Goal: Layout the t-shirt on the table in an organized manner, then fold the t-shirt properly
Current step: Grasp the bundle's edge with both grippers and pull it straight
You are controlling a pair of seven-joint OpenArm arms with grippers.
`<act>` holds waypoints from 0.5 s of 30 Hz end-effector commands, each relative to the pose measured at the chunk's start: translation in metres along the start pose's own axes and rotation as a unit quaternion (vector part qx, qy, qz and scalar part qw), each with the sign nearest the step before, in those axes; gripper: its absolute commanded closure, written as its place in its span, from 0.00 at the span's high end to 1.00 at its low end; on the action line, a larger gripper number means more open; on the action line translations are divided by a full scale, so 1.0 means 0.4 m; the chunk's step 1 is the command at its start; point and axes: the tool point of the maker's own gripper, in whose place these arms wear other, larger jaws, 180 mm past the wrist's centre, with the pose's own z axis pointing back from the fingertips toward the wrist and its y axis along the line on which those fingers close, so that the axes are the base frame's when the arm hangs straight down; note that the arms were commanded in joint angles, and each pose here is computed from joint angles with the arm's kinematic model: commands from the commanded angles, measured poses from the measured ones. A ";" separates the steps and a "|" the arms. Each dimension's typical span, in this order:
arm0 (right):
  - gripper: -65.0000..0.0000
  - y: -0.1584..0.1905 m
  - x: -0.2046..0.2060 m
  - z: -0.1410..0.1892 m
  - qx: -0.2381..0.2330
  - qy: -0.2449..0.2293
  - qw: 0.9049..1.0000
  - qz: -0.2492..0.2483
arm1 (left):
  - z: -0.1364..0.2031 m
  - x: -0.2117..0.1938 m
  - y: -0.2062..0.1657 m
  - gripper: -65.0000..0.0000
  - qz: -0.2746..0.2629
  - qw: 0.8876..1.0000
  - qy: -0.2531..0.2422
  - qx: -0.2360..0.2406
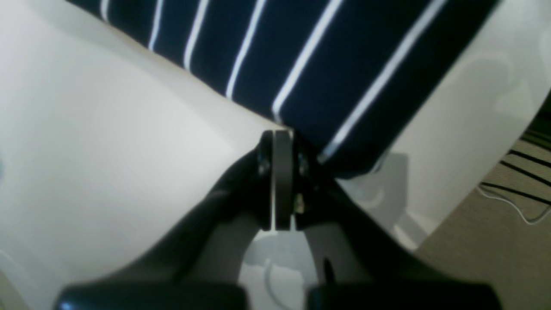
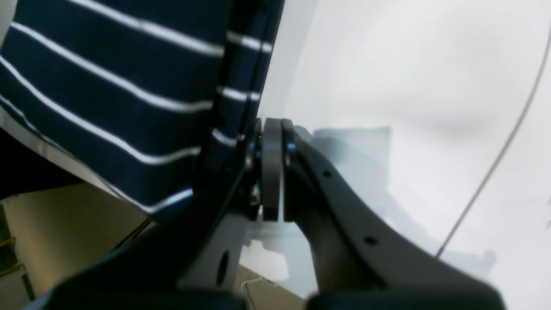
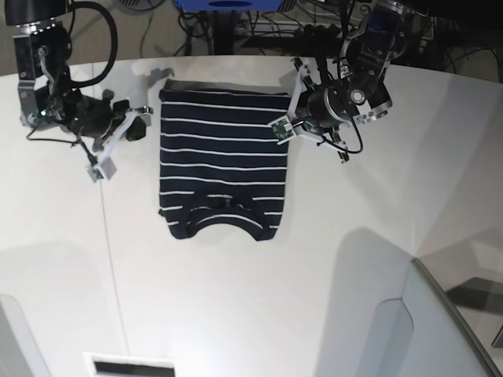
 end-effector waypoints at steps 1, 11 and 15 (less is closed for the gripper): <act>0.00 -0.002 0.031 0.010 0.002 -0.018 1.000 0.006 | 0.008 0.017 0.013 0.00 0.000 1.000 -0.012 0.009; 0.00 -0.003 0.031 0.010 0.002 -0.018 1.000 0.007 | 0.009 0.019 0.017 0.00 0.001 1.000 -0.014 0.011; 0.00 -0.002 0.035 0.011 0.002 -0.020 1.000 0.008 | 0.008 0.019 0.000 0.00 0.004 1.000 -0.016 0.003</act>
